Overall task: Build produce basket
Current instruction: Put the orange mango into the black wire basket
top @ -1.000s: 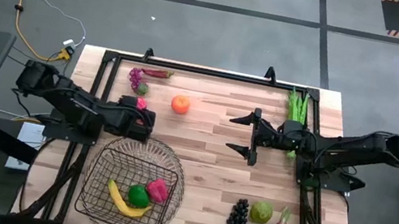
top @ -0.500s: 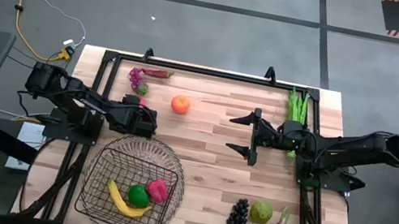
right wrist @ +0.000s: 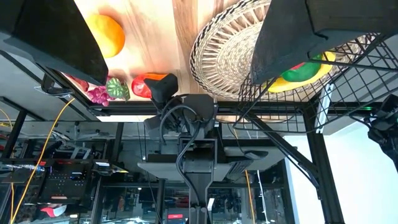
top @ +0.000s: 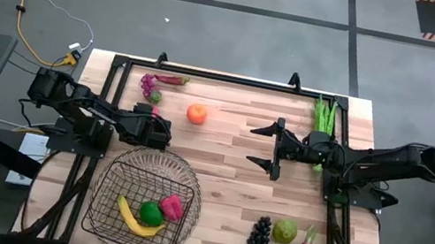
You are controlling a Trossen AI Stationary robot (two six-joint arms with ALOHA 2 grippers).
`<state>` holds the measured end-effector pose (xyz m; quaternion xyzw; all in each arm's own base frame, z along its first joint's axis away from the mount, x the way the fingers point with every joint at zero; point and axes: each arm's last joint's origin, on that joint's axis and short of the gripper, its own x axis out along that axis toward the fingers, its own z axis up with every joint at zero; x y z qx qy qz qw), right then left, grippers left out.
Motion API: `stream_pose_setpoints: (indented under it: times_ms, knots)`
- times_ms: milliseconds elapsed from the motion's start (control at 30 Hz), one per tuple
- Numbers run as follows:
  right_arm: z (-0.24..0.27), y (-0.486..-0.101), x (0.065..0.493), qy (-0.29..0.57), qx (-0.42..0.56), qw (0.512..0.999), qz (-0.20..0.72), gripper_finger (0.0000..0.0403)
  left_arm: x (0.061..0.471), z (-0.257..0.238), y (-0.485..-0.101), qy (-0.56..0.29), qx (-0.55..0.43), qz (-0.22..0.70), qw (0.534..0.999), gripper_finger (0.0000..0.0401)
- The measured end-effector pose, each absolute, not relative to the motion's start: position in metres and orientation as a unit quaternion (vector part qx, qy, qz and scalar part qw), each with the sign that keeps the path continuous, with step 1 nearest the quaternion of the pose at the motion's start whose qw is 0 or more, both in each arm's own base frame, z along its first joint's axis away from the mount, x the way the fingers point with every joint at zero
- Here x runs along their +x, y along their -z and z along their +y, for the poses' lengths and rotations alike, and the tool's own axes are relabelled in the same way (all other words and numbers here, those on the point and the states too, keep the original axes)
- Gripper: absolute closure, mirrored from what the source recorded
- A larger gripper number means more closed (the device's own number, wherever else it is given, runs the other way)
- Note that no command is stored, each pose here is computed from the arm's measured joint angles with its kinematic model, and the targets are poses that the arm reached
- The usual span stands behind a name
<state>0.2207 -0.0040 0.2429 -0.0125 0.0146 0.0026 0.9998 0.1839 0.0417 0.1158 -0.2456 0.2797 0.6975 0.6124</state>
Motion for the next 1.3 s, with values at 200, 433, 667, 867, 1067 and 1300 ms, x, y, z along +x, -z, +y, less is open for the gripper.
stream_pose_setpoints:
  times_ms: [200, 433, 667, 867, 1067, 1300]
  knots:
    - [-0.004, -0.243, 0.221, -0.003, -0.013, 1.0, 0.014, 0.0016, 0.185, 0.041, -0.116, -0.692, -0.229, 0.286, 0.622, 0.014]
    - [-0.004, -0.243, 0.221, -0.002, -0.013, 1.0, 0.014, 0.0016, 0.195, 0.043, -0.147, -0.658, -0.188, 0.293, 0.667, 0.014]
    - [-0.004, -0.243, 0.221, -0.002, -0.013, 1.0, 0.014, 0.0016, 0.202, 0.039, -0.215, -0.589, -0.096, 0.276, 0.753, 0.0141]
    - [-0.004, -0.243, 0.221, -0.002, -0.011, 1.0, 0.015, 0.0016, 0.203, 0.021, -0.259, -0.488, -0.01, 0.223, 0.844, 0.0141]
    - [-0.004, -0.243, 0.221, -0.002, -0.011, 1.0, 0.015, 0.0016, 0.205, 0.003, -0.265, -0.35, 0.036, 0.162, 0.922, 0.0141]
    - [-0.004, -0.243, 0.221, -0.002, -0.011, 1.0, 0.015, 0.0016, 0.205, -0.005, -0.244, -0.193, 0.019, 0.05, 0.98, 0.0141]
